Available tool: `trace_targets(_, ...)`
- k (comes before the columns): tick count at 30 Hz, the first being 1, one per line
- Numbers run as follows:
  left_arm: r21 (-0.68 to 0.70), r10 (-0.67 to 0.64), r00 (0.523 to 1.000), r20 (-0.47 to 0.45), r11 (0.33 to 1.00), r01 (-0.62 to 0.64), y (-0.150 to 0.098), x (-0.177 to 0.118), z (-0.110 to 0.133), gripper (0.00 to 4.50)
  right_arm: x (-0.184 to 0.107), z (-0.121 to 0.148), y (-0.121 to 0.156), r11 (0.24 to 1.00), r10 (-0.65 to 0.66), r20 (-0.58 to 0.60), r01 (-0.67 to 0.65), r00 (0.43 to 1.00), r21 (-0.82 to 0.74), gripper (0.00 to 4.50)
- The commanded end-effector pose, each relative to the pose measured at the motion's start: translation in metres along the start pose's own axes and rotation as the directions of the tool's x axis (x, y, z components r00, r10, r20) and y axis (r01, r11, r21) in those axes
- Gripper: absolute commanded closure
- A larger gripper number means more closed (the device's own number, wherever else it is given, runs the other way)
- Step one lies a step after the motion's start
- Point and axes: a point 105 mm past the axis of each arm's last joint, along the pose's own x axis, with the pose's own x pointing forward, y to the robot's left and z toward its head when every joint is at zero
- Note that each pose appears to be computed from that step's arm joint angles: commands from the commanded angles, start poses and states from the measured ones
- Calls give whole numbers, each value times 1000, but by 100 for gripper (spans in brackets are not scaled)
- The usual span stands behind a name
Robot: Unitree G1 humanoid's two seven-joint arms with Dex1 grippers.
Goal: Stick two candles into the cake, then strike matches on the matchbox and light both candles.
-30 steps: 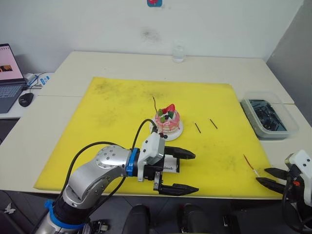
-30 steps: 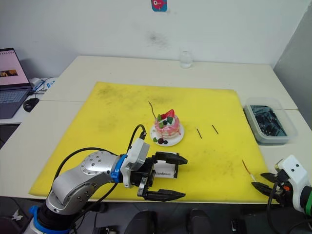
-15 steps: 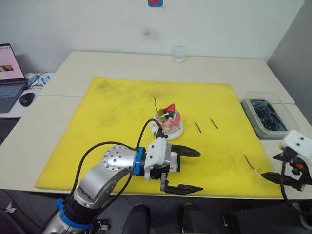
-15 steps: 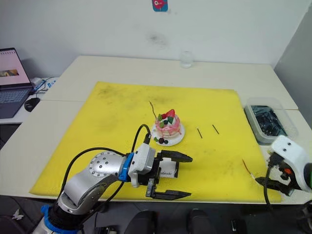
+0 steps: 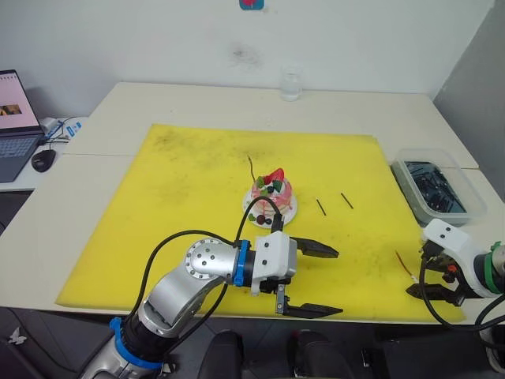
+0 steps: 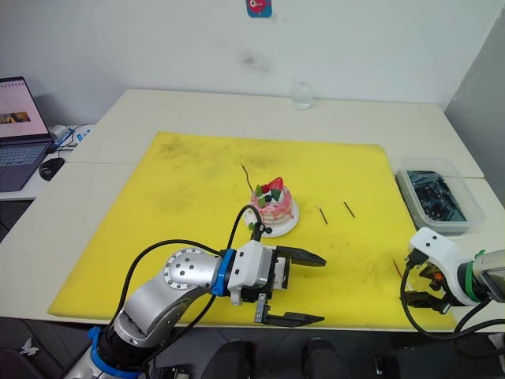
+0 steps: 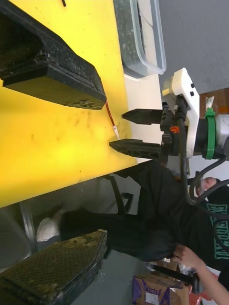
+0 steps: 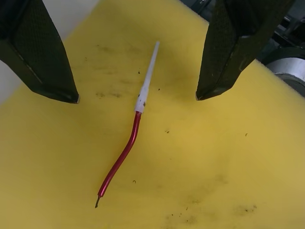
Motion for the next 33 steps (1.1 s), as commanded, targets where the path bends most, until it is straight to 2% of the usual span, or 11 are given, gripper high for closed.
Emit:
trace_targets(1, 43, -3, 1000, 29, 999, 2, -4, 4, 10, 0, 1, 5, 0, 1000, -6, 16, 6, 1000, -17, 43)
trace_targets(2, 43, -2, 1000, 29, 999, 0, -3, 5, 9, 0, 2, 6, 0, 1000, -5, 18, 5, 1000, -17, 43)
trace_targets(5, 44, 2, 1000, 29, 999, -3, -3, 7, 10, 0, 5, 6, 2, 1000, -3, 19, 3, 1000, -16, 135)
trace_targets(13, 49, 19, 999, 31, 999, -20, -3, 11, 11, 0, 11, 2, 9, 1000, 20, -1, -20, 1000, -17, 423)
trace_targets(14, 49, 20, 999, 28, 999, -21, -3, 11, 11, 0, 11, 3, 10, 1000, 21, 0, -21, 1000, -17, 446)
trace_targets(18, 48, 30, 999, 19, 998, -31, -2, 6, 9, 0, 6, 8, 7, 1000, 14, 12, -14, 1000, -13, 446)
trace_targets(23, 35, 71, 997, 15, 997, -72, 4, -6, 6, 0, -13, 22, 1, 1000, 3, 61, -2, 998, -13, 446)
trace_targets(26, 28, 105, 994, 10, 994, -105, 9, -16, 6, 0, -32, 40, 2, 999, 34, 143, -36, 989, 11, 446)
trace_targets(29, 13, 175, 984, 26, 984, -175, 19, -25, 9, 0, -46, 60, 6, 998, 57, 246, -50, 968, -33, 446)
trace_targets(31, -11, 231, 972, 36, 973, -231, 25, -33, 12, 0, -51, 82, 14, 994, 85, 355, -56, 931, -92, 446)
trace_targets(33, -38, 281, 959, 35, 959, -279, 29, -42, 14, 0, -53, 110, 21, 989, 109, 490, -47, 865, -138, 446)
